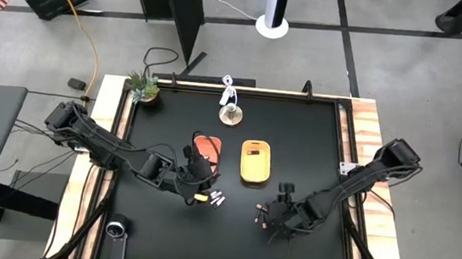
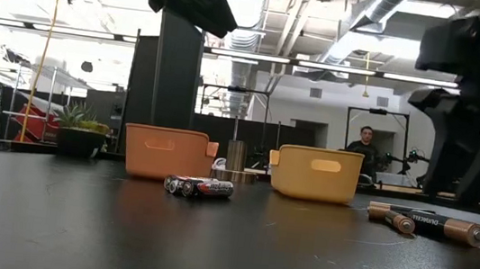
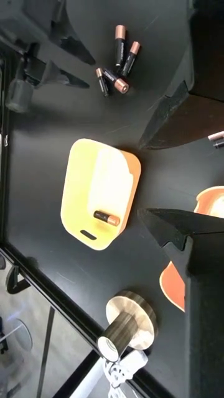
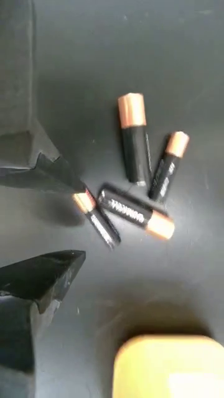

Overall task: Sort batteries
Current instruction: Put the black battery into the yellow bin

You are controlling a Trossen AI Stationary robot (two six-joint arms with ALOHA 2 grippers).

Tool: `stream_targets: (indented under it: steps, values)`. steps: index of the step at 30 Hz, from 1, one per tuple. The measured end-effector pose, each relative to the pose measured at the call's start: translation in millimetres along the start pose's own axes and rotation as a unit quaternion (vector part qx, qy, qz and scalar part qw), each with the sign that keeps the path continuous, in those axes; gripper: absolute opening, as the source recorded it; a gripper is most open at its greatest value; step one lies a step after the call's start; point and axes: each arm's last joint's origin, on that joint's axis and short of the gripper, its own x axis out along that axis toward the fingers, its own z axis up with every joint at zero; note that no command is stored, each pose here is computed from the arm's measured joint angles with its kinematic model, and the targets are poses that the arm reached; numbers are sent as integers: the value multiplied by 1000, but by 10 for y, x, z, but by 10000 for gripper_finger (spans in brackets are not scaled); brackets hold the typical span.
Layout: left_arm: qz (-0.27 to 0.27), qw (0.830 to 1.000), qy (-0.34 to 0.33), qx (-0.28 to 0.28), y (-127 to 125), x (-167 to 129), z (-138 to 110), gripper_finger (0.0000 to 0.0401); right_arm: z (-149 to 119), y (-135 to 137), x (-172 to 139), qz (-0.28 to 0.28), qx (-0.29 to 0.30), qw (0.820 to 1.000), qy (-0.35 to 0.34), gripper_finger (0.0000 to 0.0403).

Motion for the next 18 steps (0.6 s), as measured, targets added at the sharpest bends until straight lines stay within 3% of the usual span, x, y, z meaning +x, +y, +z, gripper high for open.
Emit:
stream_targets:
  steps: [18]
  values:
    - [0, 1000, -1, 5, -2, -1, 1, 157, 55, -82, 144, 10, 58, 998, 14, 175]
